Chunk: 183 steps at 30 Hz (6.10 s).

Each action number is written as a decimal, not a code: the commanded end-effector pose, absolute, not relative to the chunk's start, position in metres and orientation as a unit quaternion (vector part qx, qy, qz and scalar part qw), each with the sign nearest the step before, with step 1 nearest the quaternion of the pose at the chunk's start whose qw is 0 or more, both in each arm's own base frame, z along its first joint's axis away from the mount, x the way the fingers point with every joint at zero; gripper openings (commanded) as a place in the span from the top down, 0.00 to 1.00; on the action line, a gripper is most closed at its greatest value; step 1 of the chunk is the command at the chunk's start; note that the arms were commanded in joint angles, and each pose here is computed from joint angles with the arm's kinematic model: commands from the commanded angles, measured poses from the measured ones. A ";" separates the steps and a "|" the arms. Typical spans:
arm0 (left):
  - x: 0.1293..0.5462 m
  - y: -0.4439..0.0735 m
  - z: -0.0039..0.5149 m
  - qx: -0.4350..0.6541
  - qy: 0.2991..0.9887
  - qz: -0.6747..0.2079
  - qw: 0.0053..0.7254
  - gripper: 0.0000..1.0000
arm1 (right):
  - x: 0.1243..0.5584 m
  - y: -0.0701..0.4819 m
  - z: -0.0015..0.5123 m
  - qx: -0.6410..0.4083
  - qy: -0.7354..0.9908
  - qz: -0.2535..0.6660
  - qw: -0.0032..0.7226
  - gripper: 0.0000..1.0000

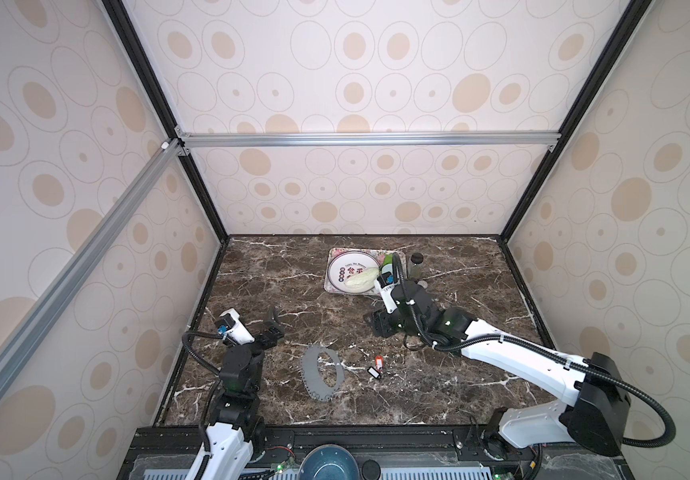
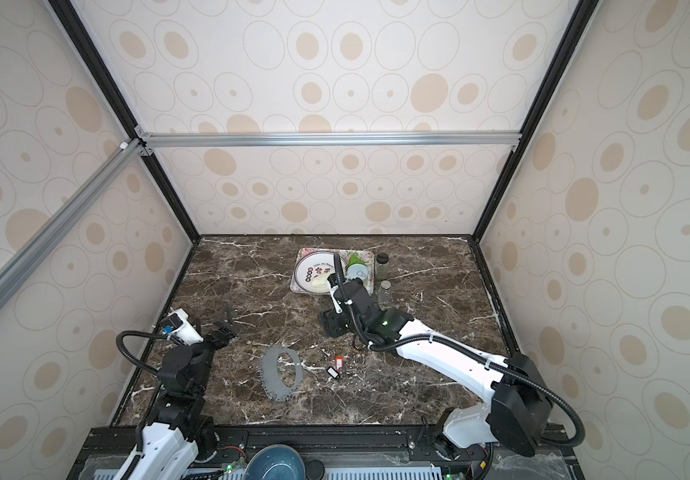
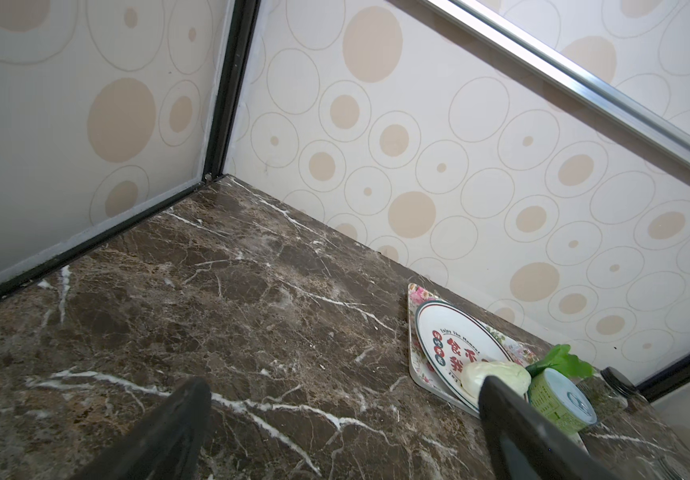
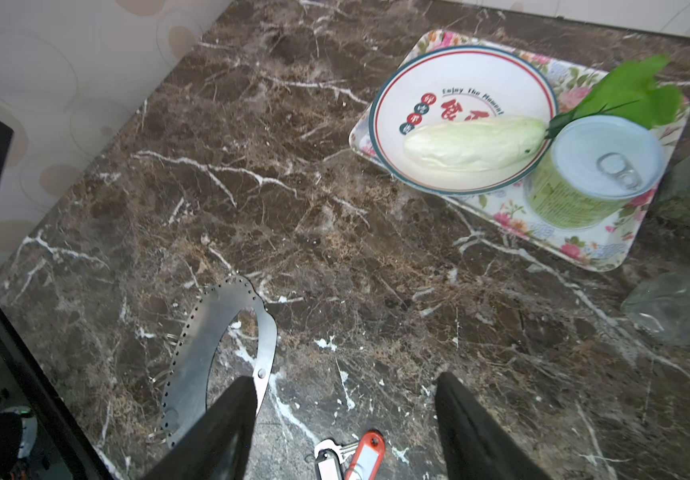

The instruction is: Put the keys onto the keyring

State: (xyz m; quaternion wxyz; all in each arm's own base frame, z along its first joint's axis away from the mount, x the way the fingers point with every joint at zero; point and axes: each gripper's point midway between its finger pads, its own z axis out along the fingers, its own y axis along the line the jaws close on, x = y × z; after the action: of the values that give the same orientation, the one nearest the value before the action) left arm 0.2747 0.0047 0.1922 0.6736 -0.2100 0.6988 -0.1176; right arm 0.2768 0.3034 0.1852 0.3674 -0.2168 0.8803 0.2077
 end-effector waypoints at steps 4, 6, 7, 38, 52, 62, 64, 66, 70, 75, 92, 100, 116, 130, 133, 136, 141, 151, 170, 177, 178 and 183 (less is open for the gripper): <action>0.268 0.020 0.199 -0.242 0.682 -0.091 0.685 0.00 | 0.260 0.343 0.148 -0.250 0.880 0.237 0.328 0.43; 0.267 0.023 0.196 -0.251 0.679 -0.088 0.684 0.00 | 0.249 0.355 0.139 -0.263 0.879 0.246 0.313 0.46; 0.267 0.023 0.194 -0.252 0.680 -0.087 0.683 0.00 | 0.243 0.361 0.137 -0.269 0.876 0.249 0.314 0.46; 0.317 0.004 0.203 -0.279 0.760 -0.105 0.578 0.01 | 0.302 0.373 0.213 -0.267 0.800 0.238 0.482 0.48; 0.372 -0.063 0.374 0.236 0.714 0.077 0.655 0.01 | 0.292 0.320 0.179 -0.295 0.761 0.255 0.517 0.45; 0.355 -0.100 0.229 0.738 0.552 0.183 0.342 0.32 | 0.300 0.295 0.181 -0.276 0.760 0.234 0.541 0.41; 0.350 -0.097 0.203 0.767 0.548 0.198 0.270 0.30 | 0.297 0.294 0.185 -0.275 0.752 0.241 0.547 0.41; 0.341 -0.098 0.181 0.777 0.554 0.193 0.228 0.27 | 0.293 0.294 0.187 -0.276 0.744 0.250 0.554 0.40; 0.304 -0.092 0.136 0.827 0.521 0.152 0.148 0.29 | 0.294 0.294 0.185 -0.275 0.740 0.256 0.558 0.39; 0.284 -0.087 0.109 0.851 0.496 0.144 0.095 0.37 | 0.298 0.295 0.176 -0.276 0.750 0.245 0.549 0.38; 0.271 -0.124 0.057 0.919 0.372 0.133 -0.004 0.64 | 0.304 0.292 0.170 -0.269 0.758 0.233 0.547 0.34; 0.267 -0.120 0.047 0.927 0.347 0.142 -0.019 0.70 | 0.305 0.292 0.168 -0.267 0.760 0.233 0.545 0.33; 0.269 -0.123 0.032 0.936 0.315 0.155 -0.042 0.76 | 0.308 0.289 0.166 -0.263 0.764 0.227 0.544 0.32; 0.270 -0.122 0.027 0.937 0.309 0.154 -0.052 0.85 | 0.308 0.288 0.165 -0.262 0.765 0.226 0.543 0.32; 0.271 -0.122 0.026 0.936 0.310 0.156 -0.052 0.85 | 0.308 0.287 0.165 -0.261 0.765 0.226 0.543 0.31; 0.274 -0.123 0.026 0.935 0.311 0.161 -0.052 0.85 | 0.308 0.287 0.165 -0.261 0.765 0.226 0.543 0.31; 0.276 -0.122 0.026 0.934 0.313 0.166 -0.050 0.85 | 0.308 0.287 0.165 -0.261 0.765 0.227 0.543 0.31; 0.274 -0.120 0.028 0.935 0.309 0.169 -0.052 1.00 | 0.309 0.287 0.165 -0.261 0.766 0.226 0.543 0.31; 0.269 -0.226 0.096 0.879 0.424 -0.001 0.220 1.00 | 0.307 0.266 0.180 -0.213 0.749 0.272 0.566 0.31; 0.274 -0.230 0.135 0.837 0.449 -0.030 0.313 1.00 | 0.311 0.246 0.183 -0.172 0.743 0.292 0.578 0.29; 0.273 -0.234 0.144 0.828 0.447 -0.040 0.337 1.00 | 0.311 0.245 0.183 -0.170 0.742 0.294 0.578 0.28; 0.265 -0.253 0.187 0.774 0.436 -0.094 0.449 1.00 | 0.310 0.249 0.182 -0.174 0.739 0.307 0.573 0.28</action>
State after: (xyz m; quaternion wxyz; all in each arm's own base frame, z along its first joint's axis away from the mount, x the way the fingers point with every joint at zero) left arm 0.2710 -0.2314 0.1531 0.3685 0.8131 0.4493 -0.0331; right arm 0.3120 0.2452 0.1716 0.5643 -0.1767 0.7550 0.2834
